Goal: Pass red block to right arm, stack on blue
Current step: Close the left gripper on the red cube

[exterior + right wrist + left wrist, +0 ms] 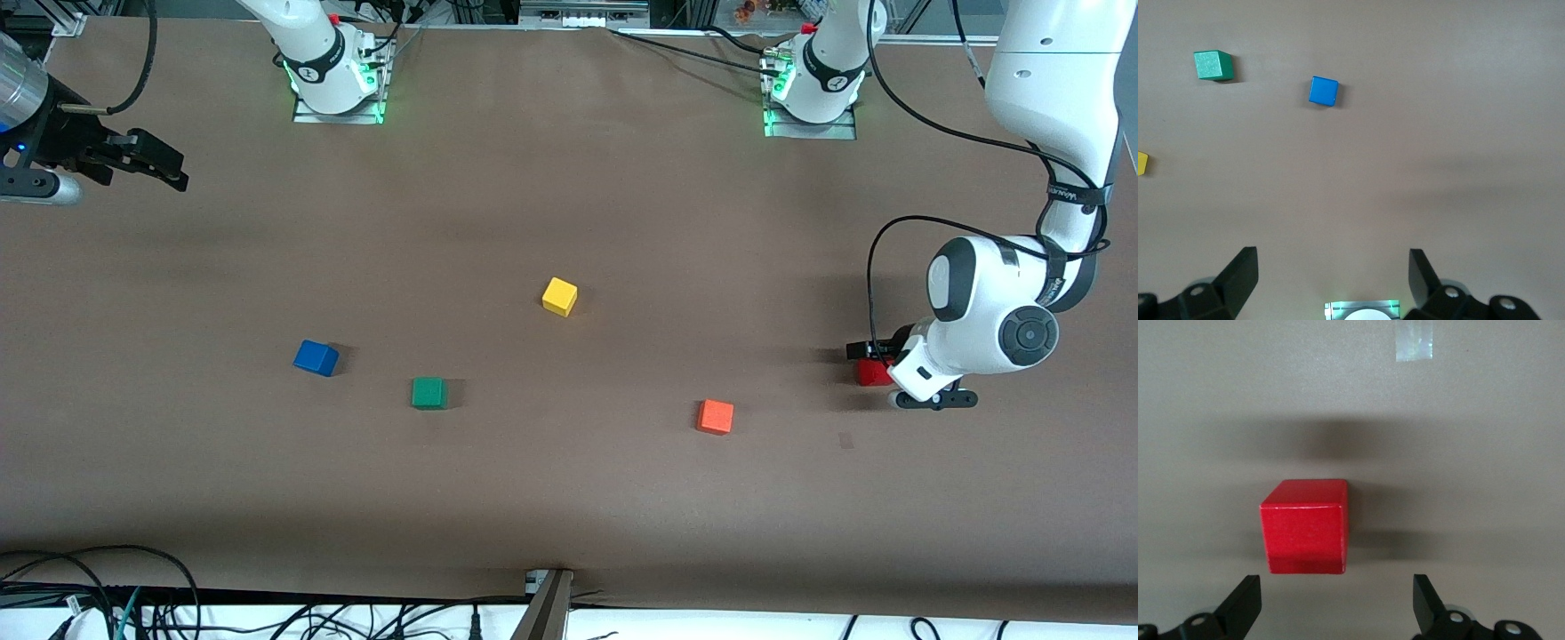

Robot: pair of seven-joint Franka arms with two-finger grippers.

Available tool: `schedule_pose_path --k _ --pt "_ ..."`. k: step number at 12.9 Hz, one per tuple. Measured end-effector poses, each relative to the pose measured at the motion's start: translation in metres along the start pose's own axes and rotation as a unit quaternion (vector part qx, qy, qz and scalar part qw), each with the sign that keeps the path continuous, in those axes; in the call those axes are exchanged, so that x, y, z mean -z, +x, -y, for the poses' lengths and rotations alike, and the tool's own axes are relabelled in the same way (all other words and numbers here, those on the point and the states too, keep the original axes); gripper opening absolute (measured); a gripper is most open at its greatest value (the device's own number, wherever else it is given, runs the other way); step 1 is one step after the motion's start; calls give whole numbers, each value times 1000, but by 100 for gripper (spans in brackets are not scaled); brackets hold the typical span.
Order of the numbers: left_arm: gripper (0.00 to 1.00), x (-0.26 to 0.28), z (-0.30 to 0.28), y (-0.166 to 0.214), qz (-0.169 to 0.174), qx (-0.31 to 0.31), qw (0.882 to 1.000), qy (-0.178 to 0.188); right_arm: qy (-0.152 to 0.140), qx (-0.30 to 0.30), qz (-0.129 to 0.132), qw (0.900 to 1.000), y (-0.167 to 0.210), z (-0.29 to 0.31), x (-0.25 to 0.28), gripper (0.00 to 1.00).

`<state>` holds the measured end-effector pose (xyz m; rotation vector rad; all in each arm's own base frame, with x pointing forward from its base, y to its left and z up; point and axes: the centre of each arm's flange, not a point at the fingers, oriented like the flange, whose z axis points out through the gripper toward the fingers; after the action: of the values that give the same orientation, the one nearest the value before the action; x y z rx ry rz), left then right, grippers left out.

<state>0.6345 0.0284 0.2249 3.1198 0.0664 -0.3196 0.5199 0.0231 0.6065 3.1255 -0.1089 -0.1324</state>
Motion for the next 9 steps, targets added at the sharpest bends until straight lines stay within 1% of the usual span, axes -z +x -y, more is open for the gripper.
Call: schedule_pose_path --k 2,6,9 --pt "100 1 1 2 -7 0 1000 0 0 0 0 1000 0 0 0 100" --pt "100 -14 16 13 -40 -6 999 -2 0 0 0 1000 0 0 0 100" --pt "100 -25 23 15 -43 -8 999 -3 0 0 0 1000 0 0 0 100"
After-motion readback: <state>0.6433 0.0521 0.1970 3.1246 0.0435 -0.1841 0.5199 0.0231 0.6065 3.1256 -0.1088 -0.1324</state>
